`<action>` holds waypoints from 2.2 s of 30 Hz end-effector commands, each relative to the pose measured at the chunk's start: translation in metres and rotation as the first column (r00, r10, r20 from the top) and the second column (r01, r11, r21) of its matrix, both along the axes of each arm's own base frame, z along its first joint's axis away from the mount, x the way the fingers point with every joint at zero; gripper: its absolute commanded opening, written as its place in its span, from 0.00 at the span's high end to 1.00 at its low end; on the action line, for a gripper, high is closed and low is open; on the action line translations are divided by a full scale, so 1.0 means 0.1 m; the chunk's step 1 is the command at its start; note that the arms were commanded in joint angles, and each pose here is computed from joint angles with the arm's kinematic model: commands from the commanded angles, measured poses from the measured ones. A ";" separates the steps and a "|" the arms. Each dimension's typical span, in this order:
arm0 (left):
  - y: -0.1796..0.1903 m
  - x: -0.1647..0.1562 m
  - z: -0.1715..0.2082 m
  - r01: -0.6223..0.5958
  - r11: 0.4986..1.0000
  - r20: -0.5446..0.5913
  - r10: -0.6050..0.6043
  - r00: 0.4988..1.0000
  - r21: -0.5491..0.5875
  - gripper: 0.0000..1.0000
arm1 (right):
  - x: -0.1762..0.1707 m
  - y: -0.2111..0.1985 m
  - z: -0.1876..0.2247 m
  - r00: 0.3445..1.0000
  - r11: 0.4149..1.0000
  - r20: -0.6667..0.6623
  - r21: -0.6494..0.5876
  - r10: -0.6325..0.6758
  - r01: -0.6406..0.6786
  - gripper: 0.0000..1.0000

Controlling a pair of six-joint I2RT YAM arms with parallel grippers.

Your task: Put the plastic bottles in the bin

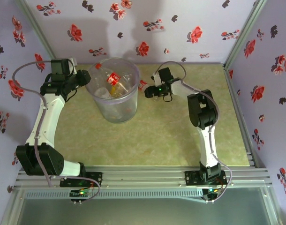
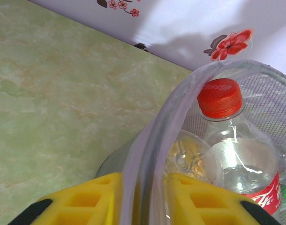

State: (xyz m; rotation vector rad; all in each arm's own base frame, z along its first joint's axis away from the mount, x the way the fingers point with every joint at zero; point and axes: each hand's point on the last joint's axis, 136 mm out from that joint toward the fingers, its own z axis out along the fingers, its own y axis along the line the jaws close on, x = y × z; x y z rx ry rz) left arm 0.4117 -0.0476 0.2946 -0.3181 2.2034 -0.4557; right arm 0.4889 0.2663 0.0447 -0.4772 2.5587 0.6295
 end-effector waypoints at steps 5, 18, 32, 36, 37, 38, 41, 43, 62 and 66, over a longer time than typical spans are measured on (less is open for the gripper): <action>-0.06 -0.01 0.03 0.013 0.998 0.022 -0.012 1.000 -0.054 0.71 | -0.23 -0.31 0.32 0.988 0.986 0.031 -0.056 -0.154 0.155 0.28; -0.21 -0.09 -0.06 0.060 0.996 -0.042 -0.063 0.997 -0.059 0.71 | -0.88 -1.11 0.76 0.954 0.920 0.091 -0.254 -0.285 0.299 0.30; -0.21 -0.08 -0.04 0.055 0.996 -0.034 -0.058 0.998 -0.069 0.71 | -0.20 -0.18 0.74 0.990 0.978 0.143 -0.210 0.014 0.016 0.08; -0.21 -0.08 -0.04 0.054 0.996 -0.034 -0.056 0.998 -0.071 0.71 | -0.08 0.02 0.45 0.996 0.986 0.089 -0.166 0.022 -0.007 0.10; -0.22 -0.07 -0.03 0.054 0.996 -0.032 -0.057 0.998 -0.072 0.71 | -0.07 0.06 0.38 0.997 0.988 0.075 -0.156 0.024 -0.012 0.10; -0.21 -0.07 -0.04 0.054 0.996 -0.033 -0.056 0.998 -0.072 0.71 | -0.05 0.09 0.33 0.997 0.988 0.068 -0.152 0.026 -0.015 0.11; -0.22 -0.07 -0.03 0.055 0.996 -0.032 -0.057 0.998 -0.072 0.71 | 0.01 0.14 0.17 0.998 0.989 0.054 -0.149 0.020 -0.011 0.14; -0.22 -0.06 -0.03 0.053 0.996 -0.031 -0.056 0.998 -0.073 0.71 | 0.05 0.12 0.08 0.999 0.985 0.047 -0.173 0.011 -0.002 0.18; -0.44 0.05 -0.06 0.103 0.990 -0.030 -0.106 0.994 -0.095 0.73 | -0.24 -0.65 1.97 0.932 0.982 0.351 -0.119 -0.096 0.146 0.53; -0.59 0.12 -0.07 0.131 0.985 -0.027 -0.135 0.991 -0.111 0.73 | -0.47 -0.62 2.68 0.876 0.992 0.470 -0.013 -0.108 0.129 0.54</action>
